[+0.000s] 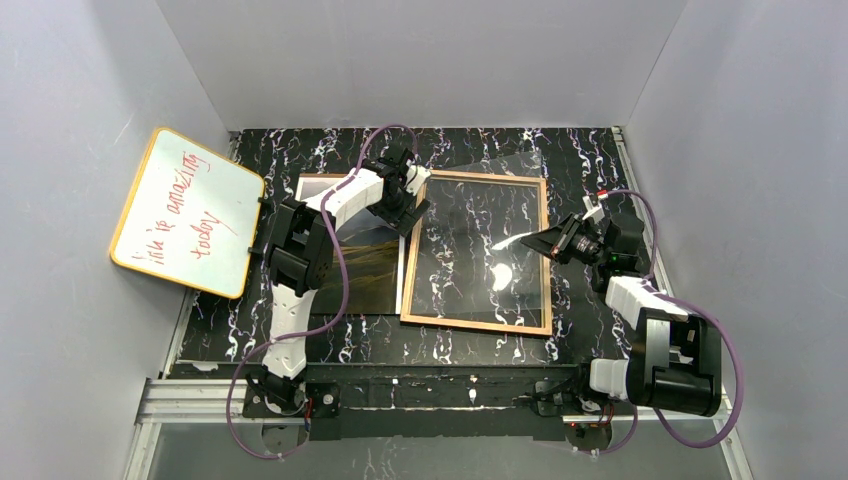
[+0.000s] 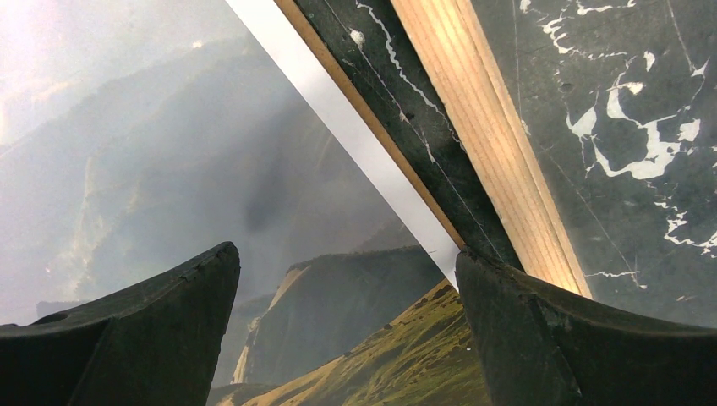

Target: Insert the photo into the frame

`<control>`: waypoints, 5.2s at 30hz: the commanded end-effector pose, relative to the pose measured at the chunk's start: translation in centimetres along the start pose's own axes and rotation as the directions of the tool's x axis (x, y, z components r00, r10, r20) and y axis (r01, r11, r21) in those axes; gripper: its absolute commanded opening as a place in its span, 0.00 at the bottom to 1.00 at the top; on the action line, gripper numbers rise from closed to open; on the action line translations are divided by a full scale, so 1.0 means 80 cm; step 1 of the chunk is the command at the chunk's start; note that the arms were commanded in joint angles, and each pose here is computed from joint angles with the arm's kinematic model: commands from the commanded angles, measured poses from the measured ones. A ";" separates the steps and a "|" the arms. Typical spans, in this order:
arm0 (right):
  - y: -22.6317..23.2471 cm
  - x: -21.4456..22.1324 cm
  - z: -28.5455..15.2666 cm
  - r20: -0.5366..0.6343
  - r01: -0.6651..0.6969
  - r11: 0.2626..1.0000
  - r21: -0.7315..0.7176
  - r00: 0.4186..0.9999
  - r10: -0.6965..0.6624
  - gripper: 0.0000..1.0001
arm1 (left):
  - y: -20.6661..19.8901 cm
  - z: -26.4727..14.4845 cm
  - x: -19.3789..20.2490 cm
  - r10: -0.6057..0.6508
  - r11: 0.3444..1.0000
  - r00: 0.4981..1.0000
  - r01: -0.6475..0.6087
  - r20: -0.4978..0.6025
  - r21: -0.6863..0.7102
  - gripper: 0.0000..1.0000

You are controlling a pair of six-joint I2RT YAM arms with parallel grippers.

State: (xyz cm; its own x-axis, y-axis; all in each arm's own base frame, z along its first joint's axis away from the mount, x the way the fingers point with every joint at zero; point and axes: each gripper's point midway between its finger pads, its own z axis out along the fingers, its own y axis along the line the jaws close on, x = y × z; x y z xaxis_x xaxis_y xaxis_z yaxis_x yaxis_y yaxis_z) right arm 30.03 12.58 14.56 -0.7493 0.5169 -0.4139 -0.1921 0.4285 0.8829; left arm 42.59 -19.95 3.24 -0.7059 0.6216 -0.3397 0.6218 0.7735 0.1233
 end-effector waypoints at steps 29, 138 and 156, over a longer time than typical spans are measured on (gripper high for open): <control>-0.013 -0.006 0.012 -0.040 0.031 1.000 -0.001 0.999 -0.031 0.01 | -0.010 0.004 0.003 0.026 1.000 0.999 -0.026 -0.020 0.011 0.98; -0.044 -0.021 0.047 -0.122 0.166 0.935 0.312 0.983 -0.134 0.69 | -0.007 -0.008 0.011 -0.068 0.992 0.998 0.066 0.013 0.108 0.95; -0.081 -0.033 0.037 -0.141 0.188 0.858 0.478 0.981 -0.136 0.71 | -0.008 -0.007 0.013 -0.064 0.992 0.998 0.063 0.011 0.109 0.95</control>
State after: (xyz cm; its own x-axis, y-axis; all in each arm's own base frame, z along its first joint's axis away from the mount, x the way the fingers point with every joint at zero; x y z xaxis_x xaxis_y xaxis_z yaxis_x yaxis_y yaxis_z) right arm 33.58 11.40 8.23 -0.8237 0.3579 -0.4399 0.0079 0.7829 0.6221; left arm 42.32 -20.06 2.69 -0.7407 0.5614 -0.3691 0.6027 0.7979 0.0041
